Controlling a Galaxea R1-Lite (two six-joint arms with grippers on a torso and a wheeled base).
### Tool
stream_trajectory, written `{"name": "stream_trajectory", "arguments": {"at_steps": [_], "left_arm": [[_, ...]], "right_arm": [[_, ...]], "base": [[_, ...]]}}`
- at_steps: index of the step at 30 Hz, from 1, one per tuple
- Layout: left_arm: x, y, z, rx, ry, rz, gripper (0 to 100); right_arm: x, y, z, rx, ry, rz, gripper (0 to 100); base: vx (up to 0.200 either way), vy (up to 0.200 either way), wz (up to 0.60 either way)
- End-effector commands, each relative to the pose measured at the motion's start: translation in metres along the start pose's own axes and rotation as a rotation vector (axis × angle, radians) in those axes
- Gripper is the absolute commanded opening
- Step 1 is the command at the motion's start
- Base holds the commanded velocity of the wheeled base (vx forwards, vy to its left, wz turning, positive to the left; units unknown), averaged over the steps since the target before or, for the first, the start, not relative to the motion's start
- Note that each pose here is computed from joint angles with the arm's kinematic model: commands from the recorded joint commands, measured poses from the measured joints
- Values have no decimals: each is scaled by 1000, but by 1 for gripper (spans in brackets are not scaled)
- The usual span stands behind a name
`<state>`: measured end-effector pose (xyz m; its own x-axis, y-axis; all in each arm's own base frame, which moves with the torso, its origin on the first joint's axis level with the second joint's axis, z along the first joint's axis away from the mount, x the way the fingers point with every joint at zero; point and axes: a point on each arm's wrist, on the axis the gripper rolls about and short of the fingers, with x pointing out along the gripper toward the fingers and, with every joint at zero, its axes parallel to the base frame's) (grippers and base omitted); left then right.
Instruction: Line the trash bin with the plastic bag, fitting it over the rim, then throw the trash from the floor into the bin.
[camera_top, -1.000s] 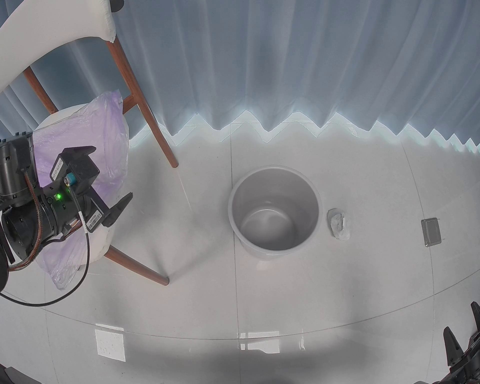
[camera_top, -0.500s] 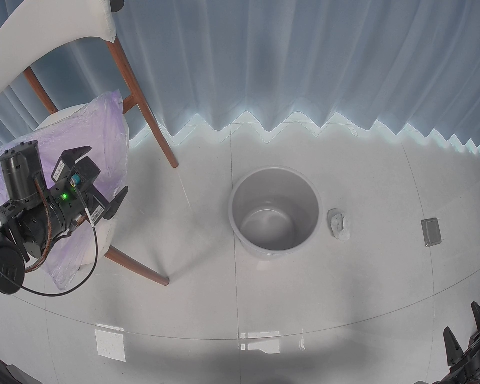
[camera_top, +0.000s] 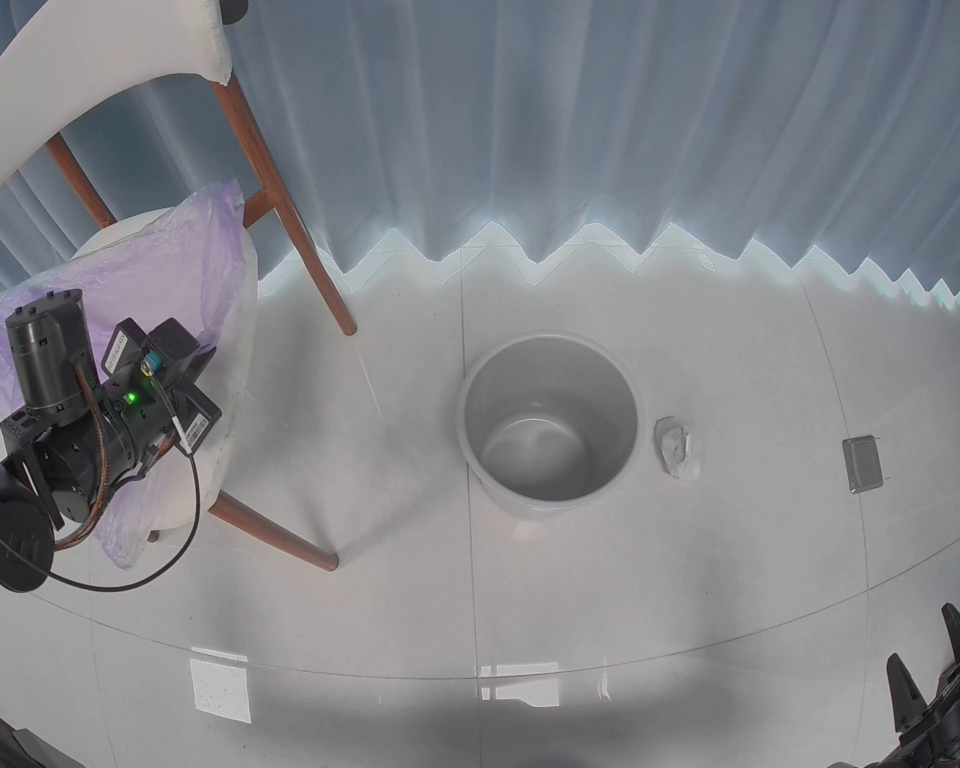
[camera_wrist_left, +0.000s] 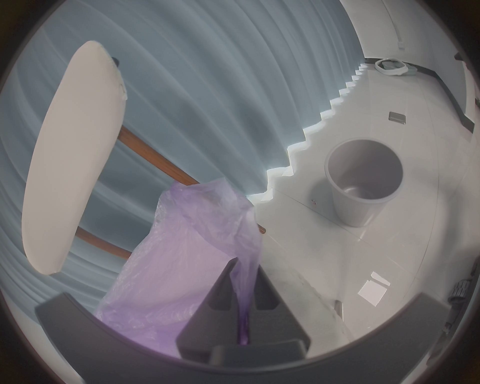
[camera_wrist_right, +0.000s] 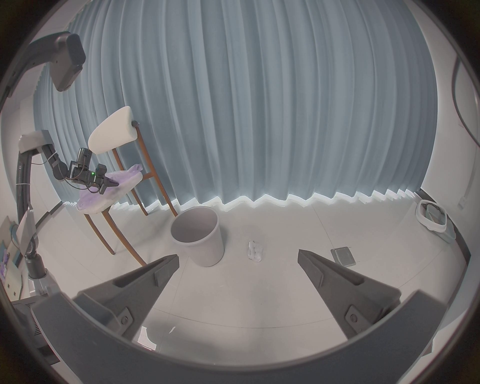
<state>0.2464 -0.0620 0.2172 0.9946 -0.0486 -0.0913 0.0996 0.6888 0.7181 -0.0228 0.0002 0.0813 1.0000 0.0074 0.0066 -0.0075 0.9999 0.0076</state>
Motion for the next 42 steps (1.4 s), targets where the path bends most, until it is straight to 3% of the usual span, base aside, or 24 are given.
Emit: {"name": "stream_trajectory", "arguments": {"at_steps": [1,8,15,16,18,22,26,30,36,42], "left_arm": [[-17,9,9,-65,-45,25,0],[-49,17,8,-232,-47,5,0],[-94,30,12,-484,-42,-50,0],[-94,30,12,-484,-42,-50,0],[-99,30,16,-624,-76,-123,0],[-106,33,19,-755,-127,-196,0],[-110,35,21,-790,-152,-211,0],[-109,37,26,-832,-213,-284,0],[-113,39,42,-887,-344,-572,0],[-114,37,45,-880,-388,-762,0]], "right_arm": [[0,0,-5,0,0,0,100],[0,0,-5,0,0,0,100],[0,0,-5,0,0,0,100],[0,0,-5,0,0,0,100],[0,0,-5,0,0,0,100],[0,0,-5,0,0,0,100],[0,0,-5,0,0,0,100],[0,0,-5,0,0,0,100],[0,0,-5,0,0,0,100],[0,0,-5,-2,0,0,100]], "base": [[0,0,0],[0,0,0],[0,0,0],[0,0,0],[0,0,0],[0,0,0],[0,0,0],[0,0,0],[0,0,0],[0,0,0]]}}
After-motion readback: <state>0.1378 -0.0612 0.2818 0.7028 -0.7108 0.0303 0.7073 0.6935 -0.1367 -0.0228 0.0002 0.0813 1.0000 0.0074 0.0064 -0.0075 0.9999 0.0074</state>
